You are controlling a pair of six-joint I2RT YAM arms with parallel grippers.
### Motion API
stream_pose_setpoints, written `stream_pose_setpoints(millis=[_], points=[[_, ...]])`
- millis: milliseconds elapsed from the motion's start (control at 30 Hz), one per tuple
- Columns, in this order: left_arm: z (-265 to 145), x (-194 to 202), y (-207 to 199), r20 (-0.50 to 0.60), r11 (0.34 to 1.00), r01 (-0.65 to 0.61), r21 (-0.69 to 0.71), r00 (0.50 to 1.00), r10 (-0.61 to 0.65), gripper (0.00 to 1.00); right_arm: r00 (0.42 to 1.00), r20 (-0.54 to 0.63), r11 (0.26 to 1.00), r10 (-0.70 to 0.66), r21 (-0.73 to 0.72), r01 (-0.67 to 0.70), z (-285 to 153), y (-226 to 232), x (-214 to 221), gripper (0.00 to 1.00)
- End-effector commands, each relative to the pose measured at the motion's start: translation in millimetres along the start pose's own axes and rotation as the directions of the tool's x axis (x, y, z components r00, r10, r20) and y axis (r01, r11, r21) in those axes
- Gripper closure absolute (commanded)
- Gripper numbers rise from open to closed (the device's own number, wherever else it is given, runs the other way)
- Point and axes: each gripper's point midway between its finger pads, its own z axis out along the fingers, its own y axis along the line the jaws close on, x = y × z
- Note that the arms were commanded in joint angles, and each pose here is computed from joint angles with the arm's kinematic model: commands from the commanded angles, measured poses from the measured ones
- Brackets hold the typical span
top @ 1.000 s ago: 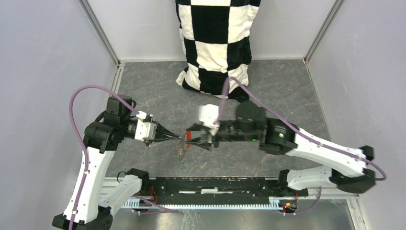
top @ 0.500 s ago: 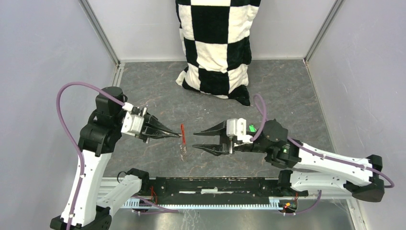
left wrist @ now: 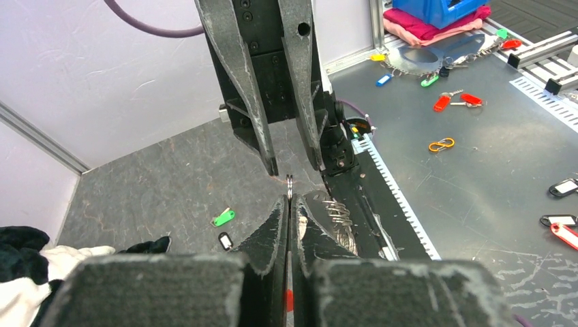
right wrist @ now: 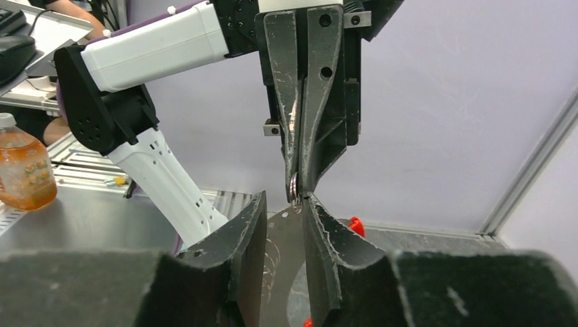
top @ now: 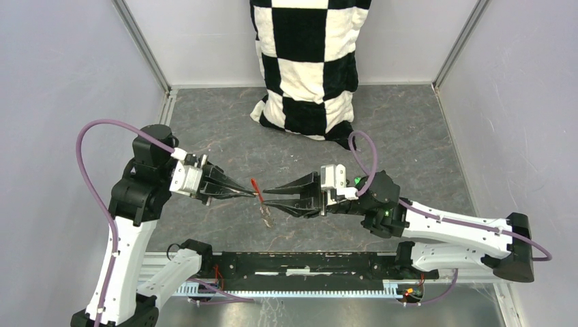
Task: Put the keys on the keyring
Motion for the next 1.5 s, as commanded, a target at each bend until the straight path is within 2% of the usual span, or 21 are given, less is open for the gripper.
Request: stream_pose_setpoints(millis=[0,333,433,533,667,700,767,867,1000,1167,1467], points=[[2,-26,-17,0.070,0.996,-0.034,0.086,0.997,0.029,0.98,0.997,0.065,0.999,0.033,-0.037,-0.030,8,6,-17,0.70],[2,-27,-20,0.070,0.996,-0.039,0.086,0.997,0.033,0.98,0.998,0.051,0.999,0.035,-0.021,-0.034,13,1,-13,0.79],[2,-26,-21,0.070,0.995,-0.039,0.087,0.997,0.033,0.98,0.997,0.059,0.999,0.040,-0.022,-0.038,14,1,-15,0.87],[2,-24,-20,0.070,0.996,-0.040,0.086,0.997,0.034,0.98,0.998,0.043,0.998,0.046,-0.032,-0.045,19,2,-12,0.99],[2,-19,-18,0.057,0.997,-0.034,0.069,0.998,0.030,0.98,0.999,0.014,0.998,0.044,-0.041,-0.044,20,2,-10,0.99],[1,-15,-16,0.044,0.998,-0.030,0.053,0.999,0.028,0.94,0.999,-0.006,0.999,0.043,-0.032,-0.043,19,1,-8,1.00],[0,-3,-9,-0.003,1.000,-0.020,-0.005,1.000,0.020,0.77,0.998,-0.061,1.000,0.021,0.001,-0.021,17,-6,-3,1.00],[-4,15,2,-0.075,0.995,-0.015,-0.095,0.997,0.007,0.66,0.990,-0.138,0.999,0.001,0.041,0.004,11,-15,1,0.99],[-7,26,6,-0.112,0.990,-0.012,-0.140,0.994,-0.004,0.59,0.970,-0.243,0.998,-0.005,0.064,0.021,2,-20,9,0.99],[-11,33,13,-0.149,0.983,-0.040,-0.178,0.989,0.013,0.59,0.940,-0.341,0.998,-0.012,0.048,0.031,-4,-20,18,0.99],[-11,34,12,-0.156,0.982,-0.091,-0.166,0.986,0.065,0.68,0.919,-0.395,0.999,-0.014,0.039,0.032,2,-23,18,0.99]])
